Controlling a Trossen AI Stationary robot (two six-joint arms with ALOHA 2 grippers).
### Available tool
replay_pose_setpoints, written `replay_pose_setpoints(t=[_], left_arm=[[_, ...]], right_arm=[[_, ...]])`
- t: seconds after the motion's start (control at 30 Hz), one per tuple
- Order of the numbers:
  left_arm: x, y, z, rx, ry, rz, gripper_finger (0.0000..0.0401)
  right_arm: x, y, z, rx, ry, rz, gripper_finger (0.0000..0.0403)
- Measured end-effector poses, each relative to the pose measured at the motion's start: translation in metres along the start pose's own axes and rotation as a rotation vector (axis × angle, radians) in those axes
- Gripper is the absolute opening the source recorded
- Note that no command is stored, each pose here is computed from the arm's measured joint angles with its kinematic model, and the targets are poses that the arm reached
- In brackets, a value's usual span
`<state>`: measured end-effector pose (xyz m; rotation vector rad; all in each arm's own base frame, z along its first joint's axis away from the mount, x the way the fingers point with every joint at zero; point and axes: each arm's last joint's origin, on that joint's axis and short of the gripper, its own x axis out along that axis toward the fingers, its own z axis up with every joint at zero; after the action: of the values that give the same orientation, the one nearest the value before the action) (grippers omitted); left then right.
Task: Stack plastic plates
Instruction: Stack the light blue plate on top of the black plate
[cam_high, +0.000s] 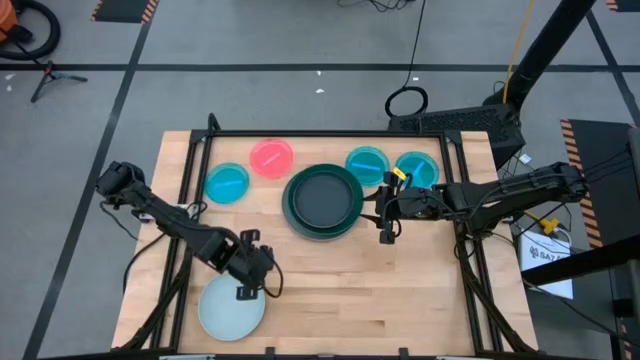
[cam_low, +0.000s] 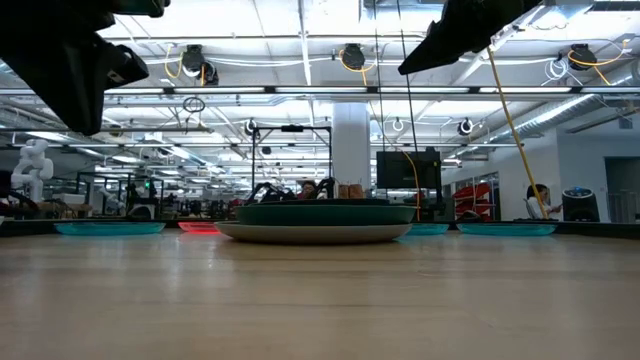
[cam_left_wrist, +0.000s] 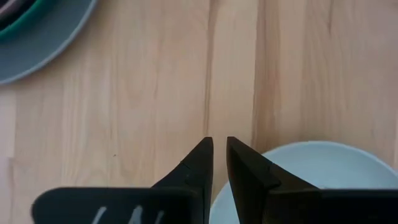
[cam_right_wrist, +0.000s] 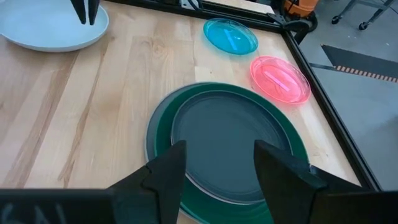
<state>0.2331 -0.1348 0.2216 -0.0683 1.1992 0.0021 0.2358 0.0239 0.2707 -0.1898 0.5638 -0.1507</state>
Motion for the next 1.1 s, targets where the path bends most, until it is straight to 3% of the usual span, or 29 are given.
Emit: replay_pose_setpoints(t=[0.17, 0.83, 0.97, 1.1], left_arm=[[-0.001, -0.004, -0.004, -0.055, 0.023, -0.017, 0.0052], [0.010, -0.017, -0.013, -0.009, 0.117, -0.051, 0.0053], [0.011, -0.018, -0.014, -0.045, 0.131, -0.059, 0.0083], [0.011, -0.019, -0.015, -0.074, 0.126, -0.051, 0.0145]], right_arm=[[0.000, 0.000, 0.000, 0.000, 0.000, 0.000, 0.0180], [0.000, 0.000, 0.000, 0.019, 0.000, 0.000, 0.0180], [0.000, 0.000, 0.000, 0.019, 0.000, 0.000, 0.0180], [0.000, 0.000, 0.000, 0.019, 0.000, 0.000, 0.0180]])
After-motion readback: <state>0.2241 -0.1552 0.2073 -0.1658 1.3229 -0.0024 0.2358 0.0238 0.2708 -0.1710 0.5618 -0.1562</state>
